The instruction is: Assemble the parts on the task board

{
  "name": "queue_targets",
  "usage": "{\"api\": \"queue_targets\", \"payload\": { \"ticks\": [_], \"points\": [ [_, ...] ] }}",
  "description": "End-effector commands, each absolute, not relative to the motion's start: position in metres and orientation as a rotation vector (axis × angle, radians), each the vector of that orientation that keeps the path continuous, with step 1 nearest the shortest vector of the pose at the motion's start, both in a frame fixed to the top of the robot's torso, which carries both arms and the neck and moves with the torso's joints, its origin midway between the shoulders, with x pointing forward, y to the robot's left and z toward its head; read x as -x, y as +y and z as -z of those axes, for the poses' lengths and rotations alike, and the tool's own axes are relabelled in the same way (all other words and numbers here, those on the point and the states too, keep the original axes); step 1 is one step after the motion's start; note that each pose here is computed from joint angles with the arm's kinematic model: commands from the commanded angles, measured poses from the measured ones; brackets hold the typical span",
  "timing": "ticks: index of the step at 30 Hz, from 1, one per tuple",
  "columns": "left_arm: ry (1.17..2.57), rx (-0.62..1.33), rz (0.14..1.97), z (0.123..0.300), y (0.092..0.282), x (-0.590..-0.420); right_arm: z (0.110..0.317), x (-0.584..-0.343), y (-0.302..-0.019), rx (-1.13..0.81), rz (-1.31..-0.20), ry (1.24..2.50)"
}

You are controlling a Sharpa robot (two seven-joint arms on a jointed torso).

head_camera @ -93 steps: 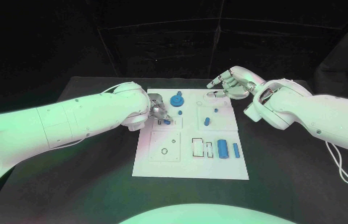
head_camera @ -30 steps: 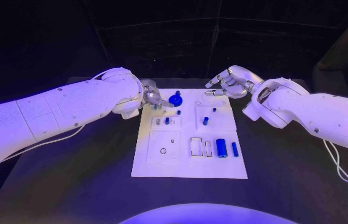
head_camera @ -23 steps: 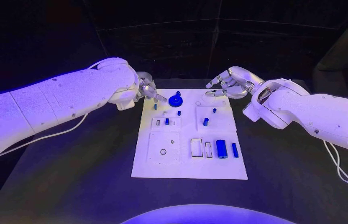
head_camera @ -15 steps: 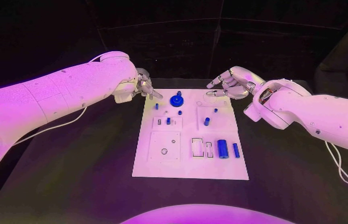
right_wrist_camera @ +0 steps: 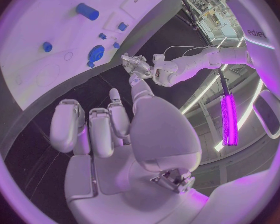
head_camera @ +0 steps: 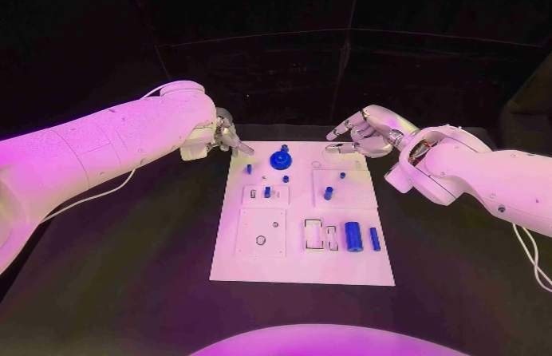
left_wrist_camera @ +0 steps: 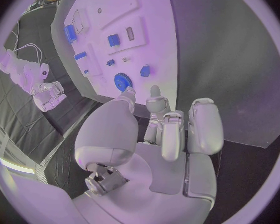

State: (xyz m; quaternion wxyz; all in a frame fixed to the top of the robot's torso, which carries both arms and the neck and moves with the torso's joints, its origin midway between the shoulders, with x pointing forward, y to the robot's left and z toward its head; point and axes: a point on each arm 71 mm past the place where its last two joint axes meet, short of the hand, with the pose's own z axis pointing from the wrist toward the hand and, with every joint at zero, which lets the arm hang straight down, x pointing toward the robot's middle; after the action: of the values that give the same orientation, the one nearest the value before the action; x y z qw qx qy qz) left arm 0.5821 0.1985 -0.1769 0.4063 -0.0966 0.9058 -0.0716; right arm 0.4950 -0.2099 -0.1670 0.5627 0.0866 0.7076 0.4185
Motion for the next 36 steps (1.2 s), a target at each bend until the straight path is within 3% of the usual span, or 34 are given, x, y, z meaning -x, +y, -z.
{"api": "queue_targets", "payload": {
  "ticks": [1, 36],
  "points": [
    [2.297, 0.211, 0.204, 0.179, 0.194, -0.584, 0.166, -0.495, -0.208, -0.198, -0.997, 1.664],
    [2.371, 0.193, 0.216, 0.208, 0.178, -0.585, 0.167, -0.497, -0.204, -0.193, -1.003, 1.667]
  ]
}}
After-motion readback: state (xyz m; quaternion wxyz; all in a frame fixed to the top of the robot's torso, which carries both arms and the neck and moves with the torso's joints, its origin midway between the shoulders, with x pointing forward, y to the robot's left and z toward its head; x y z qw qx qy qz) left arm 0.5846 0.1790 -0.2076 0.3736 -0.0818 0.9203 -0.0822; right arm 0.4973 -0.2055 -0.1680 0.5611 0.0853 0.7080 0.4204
